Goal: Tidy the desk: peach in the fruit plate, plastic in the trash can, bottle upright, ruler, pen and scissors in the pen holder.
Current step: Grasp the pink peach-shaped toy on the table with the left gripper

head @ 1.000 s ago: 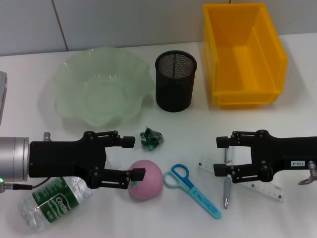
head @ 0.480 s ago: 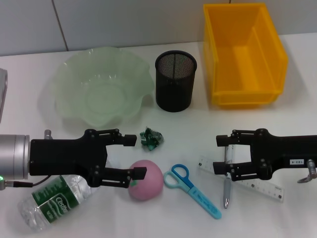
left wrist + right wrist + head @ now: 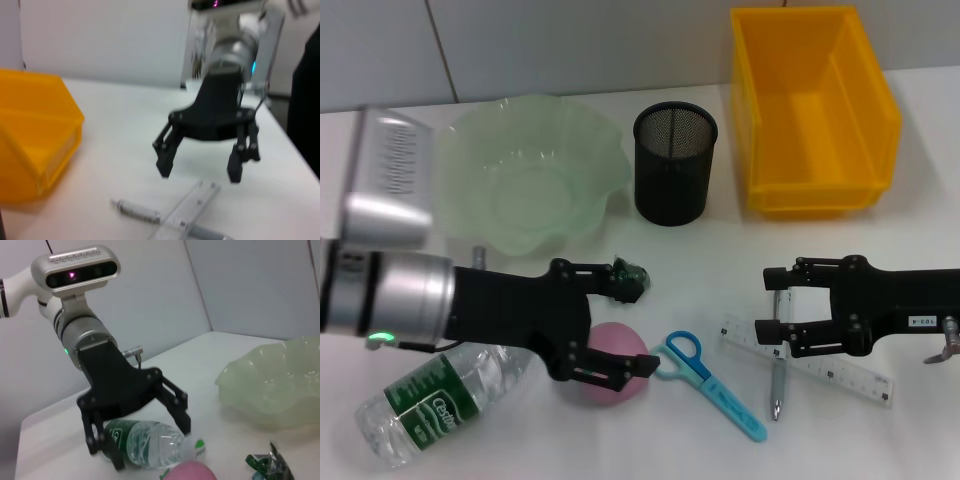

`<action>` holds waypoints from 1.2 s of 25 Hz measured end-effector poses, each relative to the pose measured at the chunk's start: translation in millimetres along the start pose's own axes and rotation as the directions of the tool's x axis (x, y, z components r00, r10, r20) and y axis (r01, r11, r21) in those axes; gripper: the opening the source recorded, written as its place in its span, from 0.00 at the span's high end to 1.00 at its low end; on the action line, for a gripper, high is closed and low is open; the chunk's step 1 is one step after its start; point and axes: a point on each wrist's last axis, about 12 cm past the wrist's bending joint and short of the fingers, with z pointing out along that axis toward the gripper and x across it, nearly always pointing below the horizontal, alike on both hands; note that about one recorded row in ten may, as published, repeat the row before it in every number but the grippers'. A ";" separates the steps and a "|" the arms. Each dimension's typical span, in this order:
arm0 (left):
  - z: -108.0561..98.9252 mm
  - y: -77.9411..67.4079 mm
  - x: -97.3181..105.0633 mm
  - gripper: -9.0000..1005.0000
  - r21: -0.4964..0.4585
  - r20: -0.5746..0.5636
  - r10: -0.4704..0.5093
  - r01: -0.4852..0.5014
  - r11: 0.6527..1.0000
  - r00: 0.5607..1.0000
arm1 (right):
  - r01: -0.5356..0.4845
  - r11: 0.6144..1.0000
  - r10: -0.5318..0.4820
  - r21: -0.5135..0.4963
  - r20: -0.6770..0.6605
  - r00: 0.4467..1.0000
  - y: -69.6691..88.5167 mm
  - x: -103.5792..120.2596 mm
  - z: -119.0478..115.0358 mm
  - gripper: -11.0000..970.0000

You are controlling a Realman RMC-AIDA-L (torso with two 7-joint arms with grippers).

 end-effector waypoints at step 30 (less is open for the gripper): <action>27.5 23.9 -22.5 0.18 -0.004 -0.394 0.027 -0.031 1.000 0.919 | -0.003 1.000 0.003 0.013 -0.003 1.000 -1.4 0.4 -5.6 0.17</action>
